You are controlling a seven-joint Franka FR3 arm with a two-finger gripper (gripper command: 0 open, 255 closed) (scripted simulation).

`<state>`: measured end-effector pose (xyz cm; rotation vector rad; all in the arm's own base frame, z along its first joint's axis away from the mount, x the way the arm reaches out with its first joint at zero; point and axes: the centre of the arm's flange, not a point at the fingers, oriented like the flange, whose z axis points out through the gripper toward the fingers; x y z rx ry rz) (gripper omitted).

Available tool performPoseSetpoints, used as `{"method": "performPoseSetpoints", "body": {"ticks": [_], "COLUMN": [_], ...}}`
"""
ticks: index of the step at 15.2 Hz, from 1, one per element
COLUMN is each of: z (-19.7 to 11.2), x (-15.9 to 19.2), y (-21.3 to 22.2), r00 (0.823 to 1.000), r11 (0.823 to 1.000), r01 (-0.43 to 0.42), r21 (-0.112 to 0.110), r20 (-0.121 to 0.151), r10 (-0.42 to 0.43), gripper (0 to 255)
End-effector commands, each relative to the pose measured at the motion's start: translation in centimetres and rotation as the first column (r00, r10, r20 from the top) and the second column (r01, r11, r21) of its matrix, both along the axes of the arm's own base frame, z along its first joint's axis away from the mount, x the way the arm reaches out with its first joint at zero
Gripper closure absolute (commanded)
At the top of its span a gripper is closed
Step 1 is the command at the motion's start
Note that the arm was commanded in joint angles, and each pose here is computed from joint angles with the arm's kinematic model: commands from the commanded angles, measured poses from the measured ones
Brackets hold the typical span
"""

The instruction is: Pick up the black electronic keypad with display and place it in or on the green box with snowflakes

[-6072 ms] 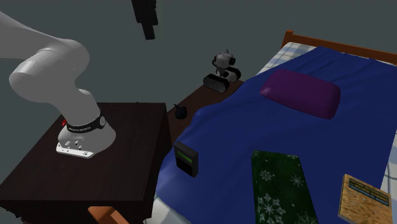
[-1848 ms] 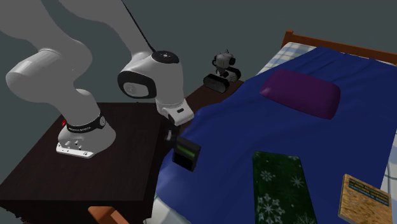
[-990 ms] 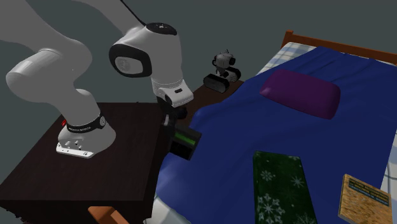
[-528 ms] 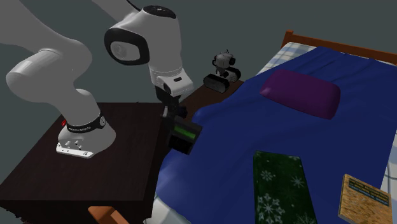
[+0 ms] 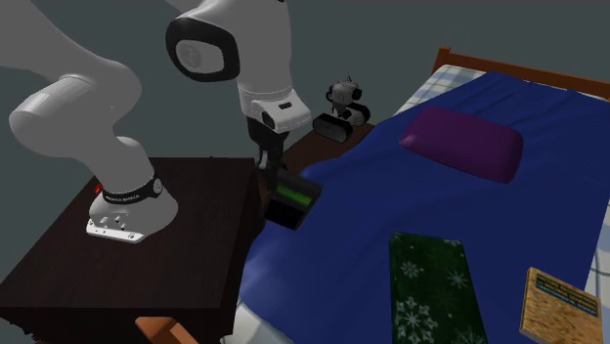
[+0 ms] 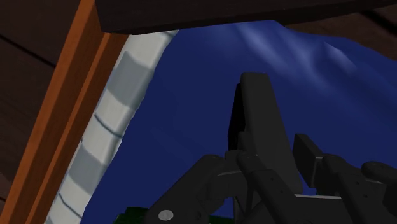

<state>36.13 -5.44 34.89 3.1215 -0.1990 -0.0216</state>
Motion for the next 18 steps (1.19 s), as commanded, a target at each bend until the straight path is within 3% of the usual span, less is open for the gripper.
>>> {"method": "performPoseSetpoints", "body": {"ticks": [1, 18], "z": [0.4, 3.9], "x": [2.5, 23.3], "y": [-1.1, -8.8], "r00": [1.0, 1.0], "r11": [1.0, 1.0], "r01": [0.0, 0.0], "r21": [0.0, 0.0], "r20": [0.0, 0.0], "r10": [0.0, 0.0], "gripper": [255, 255]}}
